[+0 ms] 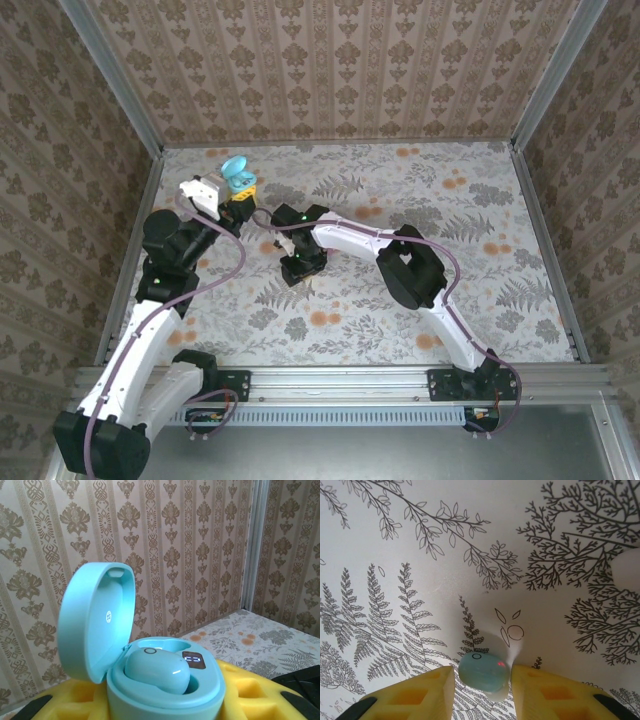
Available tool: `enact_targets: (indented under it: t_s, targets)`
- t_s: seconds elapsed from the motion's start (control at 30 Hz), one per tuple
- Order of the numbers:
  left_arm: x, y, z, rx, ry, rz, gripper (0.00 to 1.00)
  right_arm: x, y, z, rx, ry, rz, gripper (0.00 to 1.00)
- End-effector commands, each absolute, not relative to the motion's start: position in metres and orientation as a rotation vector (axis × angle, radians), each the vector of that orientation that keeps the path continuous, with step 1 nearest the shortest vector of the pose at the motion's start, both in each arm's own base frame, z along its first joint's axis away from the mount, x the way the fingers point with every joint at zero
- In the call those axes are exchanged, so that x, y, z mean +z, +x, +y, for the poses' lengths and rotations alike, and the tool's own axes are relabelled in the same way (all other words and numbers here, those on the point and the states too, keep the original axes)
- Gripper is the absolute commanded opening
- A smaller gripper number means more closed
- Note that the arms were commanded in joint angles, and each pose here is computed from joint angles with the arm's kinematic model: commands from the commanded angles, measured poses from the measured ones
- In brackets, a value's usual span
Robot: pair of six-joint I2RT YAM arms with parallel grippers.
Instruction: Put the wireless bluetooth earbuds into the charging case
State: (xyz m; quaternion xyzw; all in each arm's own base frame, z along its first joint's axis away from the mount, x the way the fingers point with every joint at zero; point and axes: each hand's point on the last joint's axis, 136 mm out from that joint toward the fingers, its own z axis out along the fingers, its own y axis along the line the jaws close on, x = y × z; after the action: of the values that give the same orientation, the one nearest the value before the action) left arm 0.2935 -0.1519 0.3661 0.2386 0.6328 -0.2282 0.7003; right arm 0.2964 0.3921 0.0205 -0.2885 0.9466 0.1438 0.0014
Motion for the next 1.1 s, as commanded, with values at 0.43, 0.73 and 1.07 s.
enact_targets:
  t_s: [0.43, 0.73, 1.07]
  targets:
    - [0.39, 0.287, -0.155, -0.52, 0.542, 1.346, 0.34, 0.01, 0.302, 0.372, 0.165, -0.797, 3.004, 0.28]
    - [0.391, 0.288, -0.16, -0.542, 0.556, 1.34, 0.34, 0.049, 0.292, 0.324, 0.177, -0.444, 2.957, 0.27]
    - [0.384, 0.294, -0.173, -0.585, 0.579, 1.344, 0.34, 0.026, 0.251, 0.208, 0.095, 0.274, 2.957, 0.28]
